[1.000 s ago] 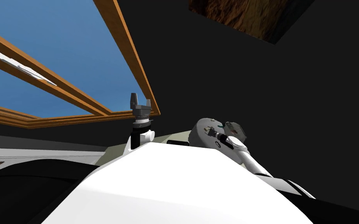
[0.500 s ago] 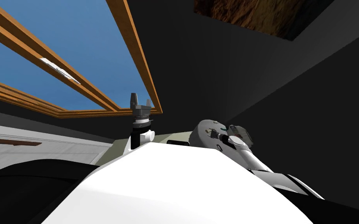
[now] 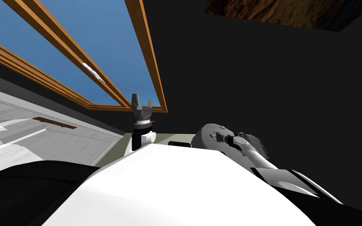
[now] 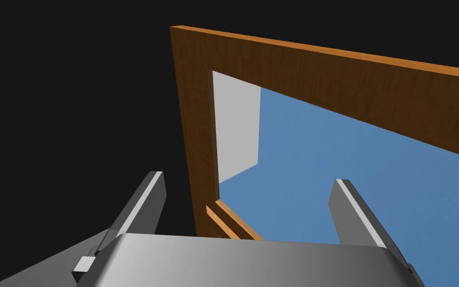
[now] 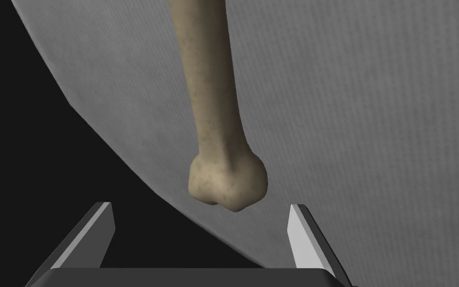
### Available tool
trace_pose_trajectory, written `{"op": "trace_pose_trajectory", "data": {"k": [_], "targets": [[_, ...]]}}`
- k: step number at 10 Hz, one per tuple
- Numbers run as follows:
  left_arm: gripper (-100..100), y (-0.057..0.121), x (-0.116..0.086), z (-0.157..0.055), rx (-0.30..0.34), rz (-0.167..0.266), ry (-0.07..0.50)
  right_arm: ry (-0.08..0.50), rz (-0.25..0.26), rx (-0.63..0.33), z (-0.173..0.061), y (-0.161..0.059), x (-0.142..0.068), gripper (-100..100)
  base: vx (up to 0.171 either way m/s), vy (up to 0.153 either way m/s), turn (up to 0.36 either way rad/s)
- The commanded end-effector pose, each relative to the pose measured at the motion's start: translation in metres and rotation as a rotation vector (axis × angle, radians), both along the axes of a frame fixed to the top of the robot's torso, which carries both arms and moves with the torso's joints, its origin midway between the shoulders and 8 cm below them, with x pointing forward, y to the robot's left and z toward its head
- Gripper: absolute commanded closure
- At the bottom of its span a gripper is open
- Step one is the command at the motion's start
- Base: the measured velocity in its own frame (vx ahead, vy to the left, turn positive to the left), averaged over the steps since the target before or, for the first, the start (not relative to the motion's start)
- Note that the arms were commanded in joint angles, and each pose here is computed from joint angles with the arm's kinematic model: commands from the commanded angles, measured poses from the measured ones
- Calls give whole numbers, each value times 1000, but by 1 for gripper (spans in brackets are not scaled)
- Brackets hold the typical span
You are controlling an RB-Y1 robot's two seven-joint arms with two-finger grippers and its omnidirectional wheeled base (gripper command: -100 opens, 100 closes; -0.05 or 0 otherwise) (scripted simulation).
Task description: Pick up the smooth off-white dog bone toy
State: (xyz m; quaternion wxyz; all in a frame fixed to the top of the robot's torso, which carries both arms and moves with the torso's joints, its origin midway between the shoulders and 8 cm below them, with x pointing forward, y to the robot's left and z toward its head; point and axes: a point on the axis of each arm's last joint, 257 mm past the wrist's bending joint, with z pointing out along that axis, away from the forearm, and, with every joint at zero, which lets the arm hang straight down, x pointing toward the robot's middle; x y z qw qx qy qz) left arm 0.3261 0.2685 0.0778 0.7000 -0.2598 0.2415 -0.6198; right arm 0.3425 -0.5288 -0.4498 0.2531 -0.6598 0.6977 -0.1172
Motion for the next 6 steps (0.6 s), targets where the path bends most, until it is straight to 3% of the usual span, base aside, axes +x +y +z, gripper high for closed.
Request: {"op": "trace_pose_trajectory", "data": {"k": [1, 2, 4, 6], "targets": [[0, 0, 0, 0, 0, 0, 0, 16, 14, -23, 1, -9, 0, -100, -22, -53, 93], [0, 0, 0, 0, 0, 0, 0, 29, -1, -24, -3, -14, -7, -100, -4, -18, -25], [0, 0, 0, 0, 0, 0, 0, 88, 24, -84, -4, -34, -18, -100, -7, -34, 222], [0, 0, 0, 0, 0, 0, 0, 122, 24, -106, -7, -44, -28, -100, -10, -40, 75]]}}
